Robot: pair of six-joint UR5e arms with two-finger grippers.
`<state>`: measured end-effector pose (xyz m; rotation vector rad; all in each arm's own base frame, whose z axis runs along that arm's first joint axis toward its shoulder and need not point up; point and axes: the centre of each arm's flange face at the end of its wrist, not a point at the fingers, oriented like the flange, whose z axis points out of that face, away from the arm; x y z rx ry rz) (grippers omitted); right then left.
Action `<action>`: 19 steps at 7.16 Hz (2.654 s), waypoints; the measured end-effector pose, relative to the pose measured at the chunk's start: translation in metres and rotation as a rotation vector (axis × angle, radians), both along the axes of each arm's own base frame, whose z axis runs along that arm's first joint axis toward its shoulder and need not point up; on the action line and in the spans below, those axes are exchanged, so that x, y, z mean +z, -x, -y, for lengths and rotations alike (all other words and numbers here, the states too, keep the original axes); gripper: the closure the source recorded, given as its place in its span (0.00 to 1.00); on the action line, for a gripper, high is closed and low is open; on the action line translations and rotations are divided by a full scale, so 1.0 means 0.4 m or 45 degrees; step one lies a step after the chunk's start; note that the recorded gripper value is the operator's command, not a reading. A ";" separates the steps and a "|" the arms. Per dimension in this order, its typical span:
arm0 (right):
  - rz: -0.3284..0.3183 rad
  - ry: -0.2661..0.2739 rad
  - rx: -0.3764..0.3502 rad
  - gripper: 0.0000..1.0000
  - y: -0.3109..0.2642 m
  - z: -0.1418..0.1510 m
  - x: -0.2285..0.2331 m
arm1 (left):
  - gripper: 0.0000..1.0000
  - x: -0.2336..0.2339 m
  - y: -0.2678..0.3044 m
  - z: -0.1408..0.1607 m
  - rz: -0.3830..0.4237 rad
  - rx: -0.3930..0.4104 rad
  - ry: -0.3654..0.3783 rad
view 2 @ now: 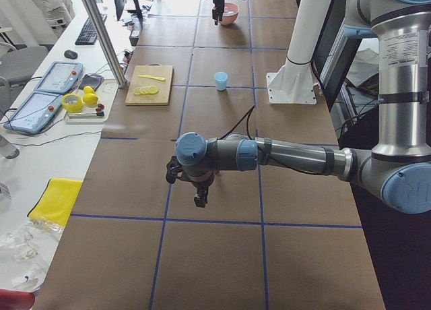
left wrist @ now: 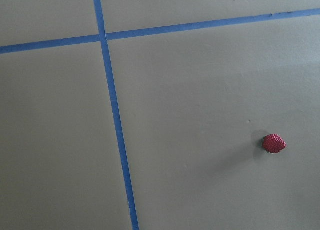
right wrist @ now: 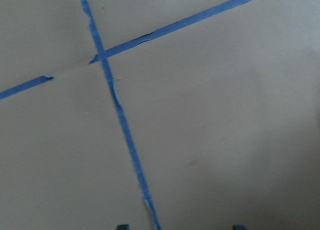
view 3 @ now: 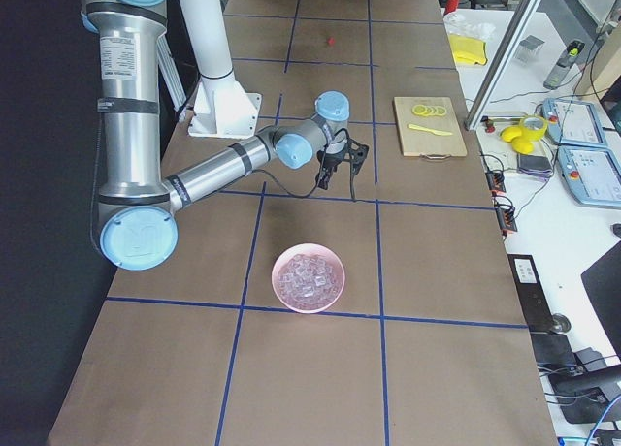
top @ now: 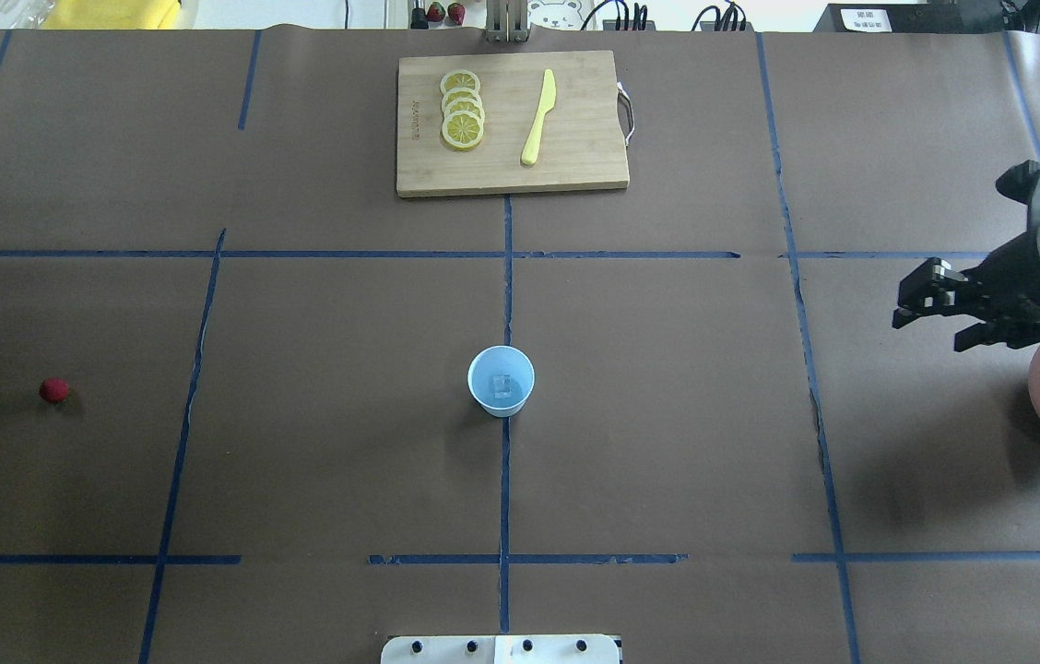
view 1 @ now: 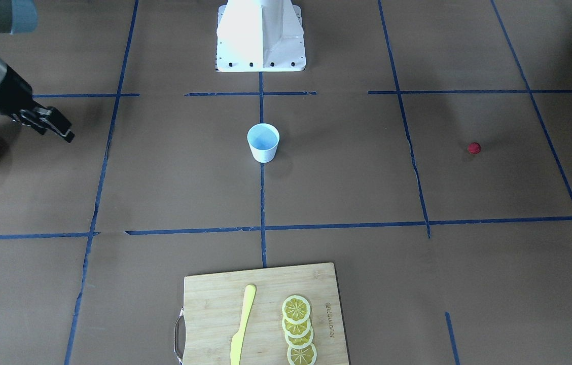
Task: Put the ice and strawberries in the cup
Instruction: 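Return the right gripper to the pink bowl and grasp another ice cube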
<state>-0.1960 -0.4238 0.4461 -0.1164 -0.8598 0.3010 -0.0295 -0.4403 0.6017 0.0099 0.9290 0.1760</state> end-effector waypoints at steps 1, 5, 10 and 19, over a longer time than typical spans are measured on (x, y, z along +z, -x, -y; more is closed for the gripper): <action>-0.040 -0.067 -0.055 0.25 -0.069 -0.009 0.064 | 0.00 0.001 0.000 -0.001 -0.001 0.000 0.001; -0.147 -0.393 -0.396 0.06 -0.231 0.005 0.273 | 0.00 0.016 0.001 -0.017 -0.001 0.001 0.018; -0.164 -0.578 -0.672 0.08 -0.265 -0.007 0.389 | 0.00 0.014 0.001 -0.020 -0.002 0.001 0.014; -0.180 -0.527 -0.773 0.29 -0.272 -0.007 0.537 | 0.00 0.013 0.001 -0.020 -0.003 0.002 0.013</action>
